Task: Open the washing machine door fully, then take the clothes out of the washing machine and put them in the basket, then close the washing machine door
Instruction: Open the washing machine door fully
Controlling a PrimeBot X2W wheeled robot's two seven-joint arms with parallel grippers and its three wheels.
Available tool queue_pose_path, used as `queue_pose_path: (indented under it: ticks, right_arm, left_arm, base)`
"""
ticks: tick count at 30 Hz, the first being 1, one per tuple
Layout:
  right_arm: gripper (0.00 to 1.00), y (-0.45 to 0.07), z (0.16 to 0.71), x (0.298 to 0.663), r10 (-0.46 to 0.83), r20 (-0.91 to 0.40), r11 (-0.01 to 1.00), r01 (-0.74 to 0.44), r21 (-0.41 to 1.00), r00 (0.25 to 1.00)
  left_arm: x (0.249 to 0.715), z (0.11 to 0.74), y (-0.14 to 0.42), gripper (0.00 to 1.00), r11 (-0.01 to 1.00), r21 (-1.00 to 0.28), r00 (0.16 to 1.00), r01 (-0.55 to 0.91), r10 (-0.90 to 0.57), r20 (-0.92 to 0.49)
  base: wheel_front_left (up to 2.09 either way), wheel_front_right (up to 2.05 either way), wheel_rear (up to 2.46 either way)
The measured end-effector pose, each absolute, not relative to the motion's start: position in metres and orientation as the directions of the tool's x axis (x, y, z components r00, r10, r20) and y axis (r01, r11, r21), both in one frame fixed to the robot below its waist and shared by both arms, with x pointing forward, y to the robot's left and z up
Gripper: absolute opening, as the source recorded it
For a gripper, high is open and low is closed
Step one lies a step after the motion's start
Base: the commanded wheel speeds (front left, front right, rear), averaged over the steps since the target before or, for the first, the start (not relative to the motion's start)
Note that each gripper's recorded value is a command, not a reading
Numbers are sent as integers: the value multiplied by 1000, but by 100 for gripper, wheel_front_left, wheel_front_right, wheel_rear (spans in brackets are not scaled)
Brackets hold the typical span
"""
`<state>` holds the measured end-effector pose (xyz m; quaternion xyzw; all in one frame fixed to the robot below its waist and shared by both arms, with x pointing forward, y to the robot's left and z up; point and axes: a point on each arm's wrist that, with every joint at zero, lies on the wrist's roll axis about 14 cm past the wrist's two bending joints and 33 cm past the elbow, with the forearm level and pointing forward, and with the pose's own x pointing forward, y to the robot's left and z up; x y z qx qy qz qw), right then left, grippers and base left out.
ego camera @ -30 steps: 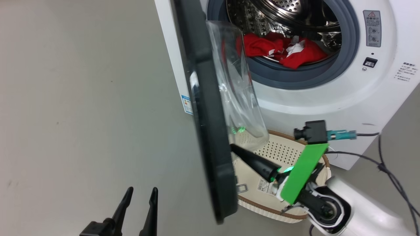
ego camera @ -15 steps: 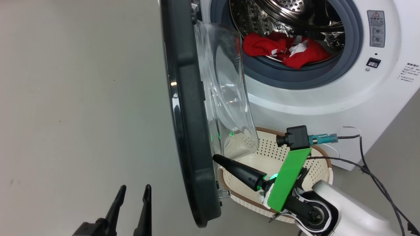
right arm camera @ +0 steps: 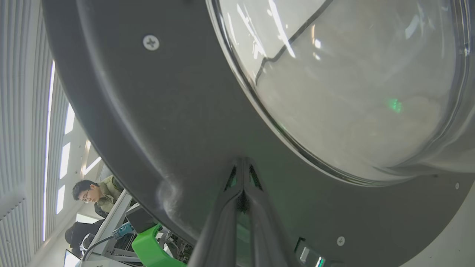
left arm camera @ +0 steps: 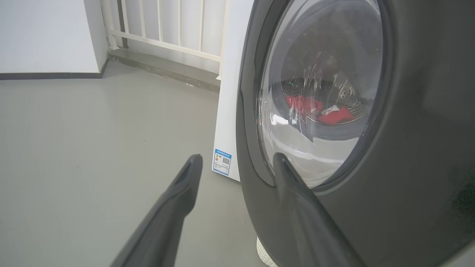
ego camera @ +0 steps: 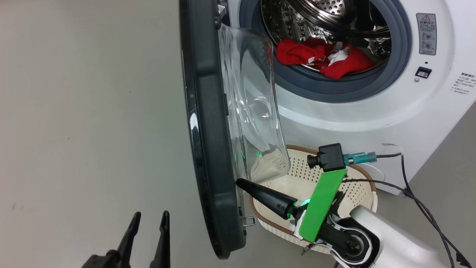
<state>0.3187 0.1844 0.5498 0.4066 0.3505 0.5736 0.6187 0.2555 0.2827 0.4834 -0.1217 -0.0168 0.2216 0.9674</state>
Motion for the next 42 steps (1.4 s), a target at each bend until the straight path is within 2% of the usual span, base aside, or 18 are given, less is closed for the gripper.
queue_pose_path:
  ticks: [6, 7, 8, 9, 11, 12, 13, 26, 35, 42]
  right_arm:
    - [0, 184, 550, 318, 995, 27, 18, -430, 903, 99]
    - [4, 184, 550, 319, 994, 27, 22, -434, 901, 105]
    - [27, 183, 549, 320, 993, 25, 28, -441, 897, 112]
    - [39, 182, 548, 322, 992, 21, 37, -448, 893, 123]
    - [56, 179, 544, 326, 990, 9, 59, -460, 886, 143]
    - [76, 177, 541, 328, 988, 0, 73, -463, 883, 156]
    - [100, 174, 538, 330, 985, -9, 89, -466, 880, 170]
    - [100, 128, 477, 334, 934, -162, 287, -399, 871, 317]
    - [100, 94, 451, 353, 862, -210, 416, -407, 813, 461]
    - [100, 69, 429, 356, 807, -256, 500, -385, 776, 533]
  left_arm:
    - [255, 486, 283, 100, 872, -246, 901, -423, 434, -13]
    - [254, 485, 283, 100, 872, -247, 901, -423, 434, -14]
    - [253, 484, 282, 100, 871, -248, 901, -424, 433, -16]
    - [252, 483, 282, 100, 871, -249, 901, -424, 433, -20]
    - [251, 481, 281, 100, 871, -250, 902, -424, 432, -24]
    - [252, 482, 281, 100, 871, -250, 902, -422, 431, -23]
    - [252, 482, 280, 100, 872, -251, 903, -421, 429, -22]
    - [253, 477, 273, 100, 889, -248, 920, -385, 391, -27]
    - [254, 475, 270, 100, 895, -248, 926, -372, 377, -29]
    - [254, 476, 269, 100, 898, -251, 930, -362, 368, -24]
  base:
    - [0, 0, 0]
    - [0, 0, 0]
    - [0, 0, 0]
    - [0, 0, 0]
    - [0, 0, 0]
    - [0, 0, 0]
    - [0, 0, 0]
    - [0, 0, 0]
    - [0, 0, 0]
    - [0, 0, 0]
